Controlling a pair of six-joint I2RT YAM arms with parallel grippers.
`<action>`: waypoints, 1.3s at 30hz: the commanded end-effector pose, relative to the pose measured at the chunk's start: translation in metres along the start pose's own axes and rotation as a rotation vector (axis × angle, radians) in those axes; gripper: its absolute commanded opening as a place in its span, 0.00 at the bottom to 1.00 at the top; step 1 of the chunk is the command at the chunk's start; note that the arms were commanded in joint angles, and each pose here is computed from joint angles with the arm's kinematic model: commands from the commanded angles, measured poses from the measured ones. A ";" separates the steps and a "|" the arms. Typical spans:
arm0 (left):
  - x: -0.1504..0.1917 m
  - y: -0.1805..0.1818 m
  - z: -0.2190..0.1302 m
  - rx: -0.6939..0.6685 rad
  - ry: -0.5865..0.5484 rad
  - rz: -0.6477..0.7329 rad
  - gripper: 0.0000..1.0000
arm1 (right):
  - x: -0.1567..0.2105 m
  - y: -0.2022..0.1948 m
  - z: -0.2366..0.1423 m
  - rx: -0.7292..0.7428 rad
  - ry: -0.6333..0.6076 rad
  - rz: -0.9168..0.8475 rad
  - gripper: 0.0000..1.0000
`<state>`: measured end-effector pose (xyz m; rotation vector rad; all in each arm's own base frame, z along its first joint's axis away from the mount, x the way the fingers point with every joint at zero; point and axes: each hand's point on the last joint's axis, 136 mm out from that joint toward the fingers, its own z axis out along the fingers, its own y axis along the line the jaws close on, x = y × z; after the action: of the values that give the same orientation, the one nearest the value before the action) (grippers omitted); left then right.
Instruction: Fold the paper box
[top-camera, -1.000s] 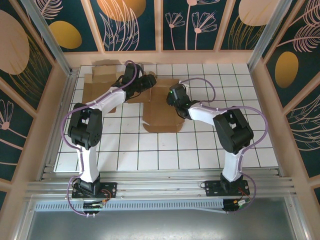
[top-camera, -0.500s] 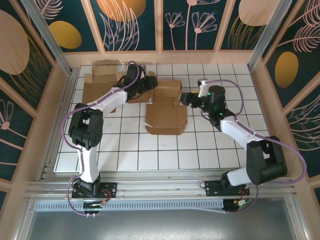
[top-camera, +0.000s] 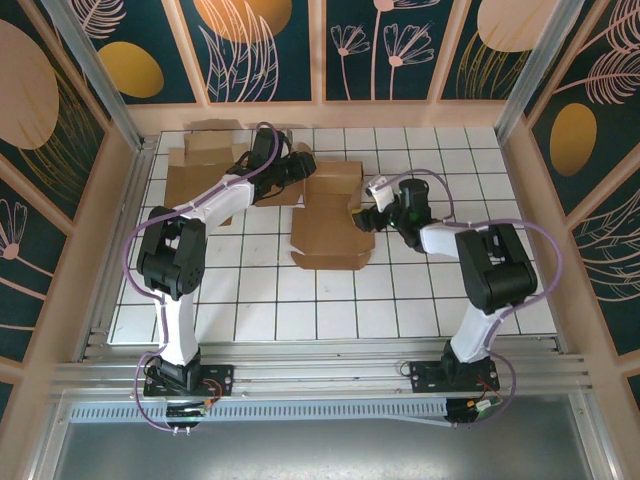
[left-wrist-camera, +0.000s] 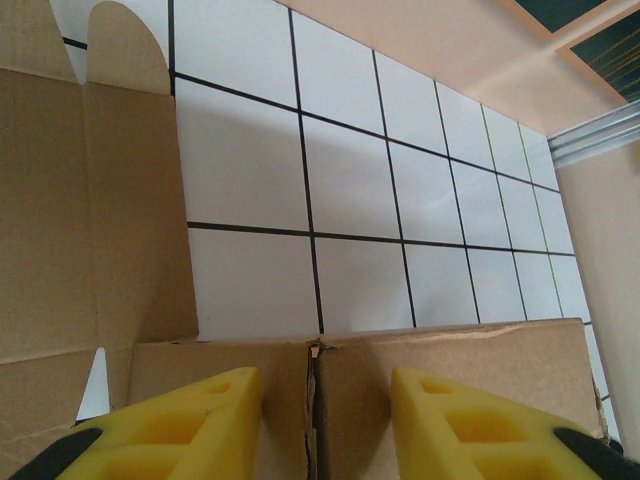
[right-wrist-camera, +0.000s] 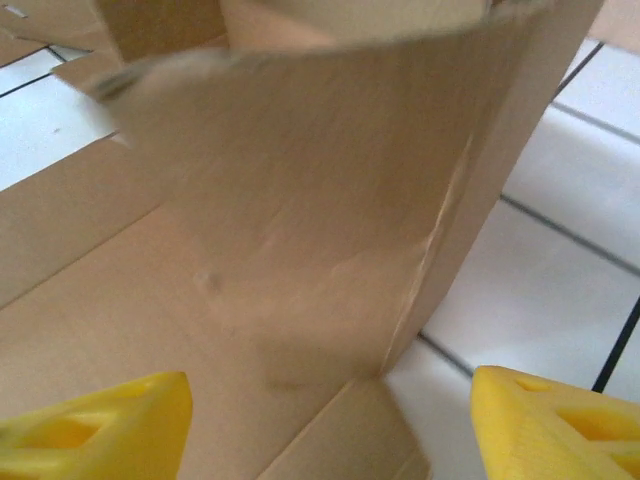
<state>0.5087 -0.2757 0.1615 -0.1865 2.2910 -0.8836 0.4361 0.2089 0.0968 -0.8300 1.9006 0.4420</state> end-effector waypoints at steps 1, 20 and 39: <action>0.009 -0.005 -0.006 0.011 0.044 0.015 0.38 | -0.036 -0.020 0.024 0.064 -0.044 -0.104 0.71; 0.013 -0.019 -0.012 0.080 0.072 -0.013 0.39 | -0.034 -0.043 0.077 0.325 0.115 -0.116 0.22; 0.013 -0.024 -0.017 0.108 0.067 -0.026 0.40 | 0.003 -0.051 0.083 0.363 0.265 -0.104 0.30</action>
<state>0.4945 -0.2801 0.1625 -0.1759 2.3173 -0.9701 0.5317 0.2206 0.0864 -0.6963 2.0036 -0.0709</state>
